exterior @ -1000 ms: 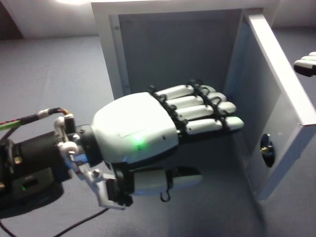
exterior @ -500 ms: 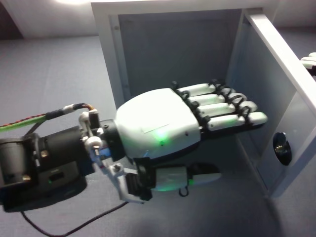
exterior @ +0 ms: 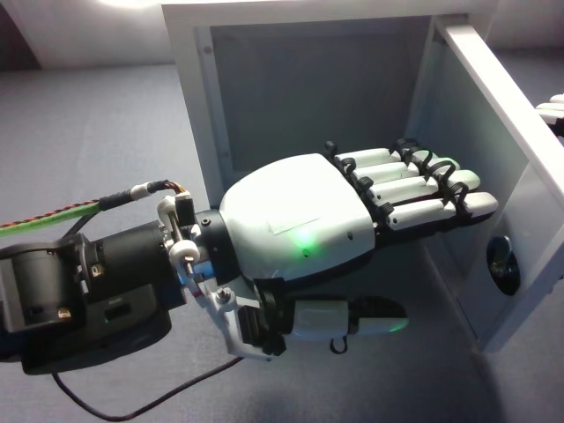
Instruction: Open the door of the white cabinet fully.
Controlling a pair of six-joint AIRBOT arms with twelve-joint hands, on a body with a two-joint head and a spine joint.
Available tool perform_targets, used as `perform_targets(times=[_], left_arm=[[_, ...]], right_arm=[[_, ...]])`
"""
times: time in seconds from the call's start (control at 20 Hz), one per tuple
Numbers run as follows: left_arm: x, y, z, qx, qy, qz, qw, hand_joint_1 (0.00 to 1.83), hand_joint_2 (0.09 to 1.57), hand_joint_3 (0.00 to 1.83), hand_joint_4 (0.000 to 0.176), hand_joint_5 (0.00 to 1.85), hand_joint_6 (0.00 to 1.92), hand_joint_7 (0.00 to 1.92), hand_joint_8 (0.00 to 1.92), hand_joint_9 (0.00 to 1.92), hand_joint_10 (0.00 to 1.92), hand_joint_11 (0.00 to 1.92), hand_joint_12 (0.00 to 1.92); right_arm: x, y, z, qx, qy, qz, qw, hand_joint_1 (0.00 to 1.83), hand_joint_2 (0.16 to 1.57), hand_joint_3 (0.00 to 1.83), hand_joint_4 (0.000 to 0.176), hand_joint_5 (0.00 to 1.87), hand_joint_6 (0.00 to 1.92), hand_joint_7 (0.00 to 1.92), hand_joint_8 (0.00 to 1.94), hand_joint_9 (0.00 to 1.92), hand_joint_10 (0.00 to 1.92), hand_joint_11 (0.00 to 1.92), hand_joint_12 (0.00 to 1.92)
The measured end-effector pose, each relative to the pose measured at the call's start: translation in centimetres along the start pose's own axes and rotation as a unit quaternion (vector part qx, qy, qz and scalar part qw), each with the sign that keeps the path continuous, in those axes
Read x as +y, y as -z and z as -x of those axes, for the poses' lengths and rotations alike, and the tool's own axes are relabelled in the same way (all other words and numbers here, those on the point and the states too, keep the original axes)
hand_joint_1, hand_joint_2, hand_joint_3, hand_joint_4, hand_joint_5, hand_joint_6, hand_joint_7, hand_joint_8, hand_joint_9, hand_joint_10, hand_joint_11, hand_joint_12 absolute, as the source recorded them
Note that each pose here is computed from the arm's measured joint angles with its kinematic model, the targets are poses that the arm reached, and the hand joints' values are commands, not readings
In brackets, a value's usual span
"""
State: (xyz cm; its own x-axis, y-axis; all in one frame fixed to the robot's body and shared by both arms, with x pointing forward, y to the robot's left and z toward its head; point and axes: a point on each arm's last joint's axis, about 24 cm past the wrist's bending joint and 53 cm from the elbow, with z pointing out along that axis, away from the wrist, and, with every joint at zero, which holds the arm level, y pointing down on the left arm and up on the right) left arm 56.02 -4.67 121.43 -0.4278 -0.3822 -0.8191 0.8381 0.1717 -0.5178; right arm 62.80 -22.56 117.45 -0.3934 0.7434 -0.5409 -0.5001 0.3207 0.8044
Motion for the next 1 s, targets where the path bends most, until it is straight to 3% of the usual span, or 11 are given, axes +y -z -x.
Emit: perform_targets(times=[0.1, 0.15, 0.35, 0.4, 0.55, 0.75, 0.9, 1.0], left_arm=[[0.2, 0.9, 0.3, -0.001, 0.002, 0.008, 1.0000, 0.57, 1.37, 0.01, 0.000, 0.20, 0.00, 0.23, 0.01, 0.22, 0.01, 0.24, 0.08], [0.5, 1.4, 0.5, -0.002, 0.003, 0.014, 0.9999, 0.32, 1.43, 0.03, 0.000, 0.13, 0.01, 0.17, 0.01, 0.15, 0.01, 0.21, 0.06], [1.8, 4.0, 1.4, -0.008, 0.012, 0.050, 0.9986, 0.38, 1.44, 0.00, 0.000, 0.24, 0.02, 0.18, 0.01, 0.14, 0.01, 0.20, 0.04], [2.0, 4.6, 1.5, -0.010, 0.015, 0.058, 0.9982, 0.36, 1.45, 0.00, 0.000, 0.26, 0.01, 0.19, 0.01, 0.16, 0.01, 0.20, 0.05], [2.6, 6.3, 1.5, -0.015, 0.017, 0.079, 0.9966, 0.43, 1.44, 0.00, 0.000, 0.23, 0.00, 0.18, 0.00, 0.18, 0.00, 0.24, 0.06], [4.4, 9.1, 2.3, -0.027, 0.026, 0.127, 0.9912, 0.19, 1.52, 0.02, 0.000, 0.08, 0.00, 0.06, 0.00, 0.06, 0.00, 0.14, 0.02], [4.7, 11.2, 3.0, -0.041, 0.018, 0.151, 0.9875, 0.24, 1.51, 0.00, 0.000, 0.15, 0.01, 0.14, 0.01, 0.12, 0.01, 0.15, 0.03], [5.3, 12.7, 3.9, -0.060, 0.010, 0.173, 0.9830, 0.25, 1.50, 0.00, 0.000, 0.18, 0.01, 0.16, 0.01, 0.13, 0.01, 0.13, 0.03]], right_arm=[[0.0, 0.0, 0.0, 0.000, -0.001, 0.000, 1.0000, 0.70, 1.39, 0.00, 0.000, 0.29, 0.00, 0.28, 0.00, 0.22, 0.00, 0.18, 0.03], [0.0, 0.0, 0.0, 0.000, -0.002, 0.000, 1.0000, 0.69, 1.40, 0.00, 0.000, 0.29, 0.00, 0.27, 0.00, 0.21, 0.00, 0.17, 0.02], [0.0, 0.0, 0.0, 0.000, -0.002, 0.000, 1.0000, 0.66, 1.39, 0.00, 0.000, 0.31, 0.01, 0.28, 0.00, 0.22, 0.00, 0.19, 0.03], [0.0, 0.0, 0.1, -0.002, -0.003, -0.001, 1.0000, 0.68, 1.38, 0.00, 0.011, 0.32, 0.01, 0.27, 0.00, 0.21, 0.00, 0.17, 0.02], [-0.1, 0.0, 0.2, -0.004, -0.004, -0.002, 1.0000, 0.67, 1.39, 0.00, 0.000, 0.32, 0.00, 0.28, 0.00, 0.21, 0.00, 0.17, 0.02], [-0.1, 0.0, 0.4, -0.008, -0.005, -0.003, 1.0000, 0.64, 1.37, 0.00, 0.000, 0.30, 0.00, 0.27, 0.00, 0.21, 0.00, 0.18, 0.02], [-0.2, 0.0, 0.4, -0.009, -0.006, -0.004, 0.9999, 0.66, 1.37, 0.00, 0.000, 0.30, 0.00, 0.27, 0.00, 0.21, 0.00, 0.19, 0.03], [-0.2, 0.0, 0.5, -0.011, -0.006, -0.004, 0.9999, 0.69, 1.37, 0.00, 0.000, 0.30, 0.00, 0.27, 0.00, 0.22, 0.00, 0.20, 0.03]])
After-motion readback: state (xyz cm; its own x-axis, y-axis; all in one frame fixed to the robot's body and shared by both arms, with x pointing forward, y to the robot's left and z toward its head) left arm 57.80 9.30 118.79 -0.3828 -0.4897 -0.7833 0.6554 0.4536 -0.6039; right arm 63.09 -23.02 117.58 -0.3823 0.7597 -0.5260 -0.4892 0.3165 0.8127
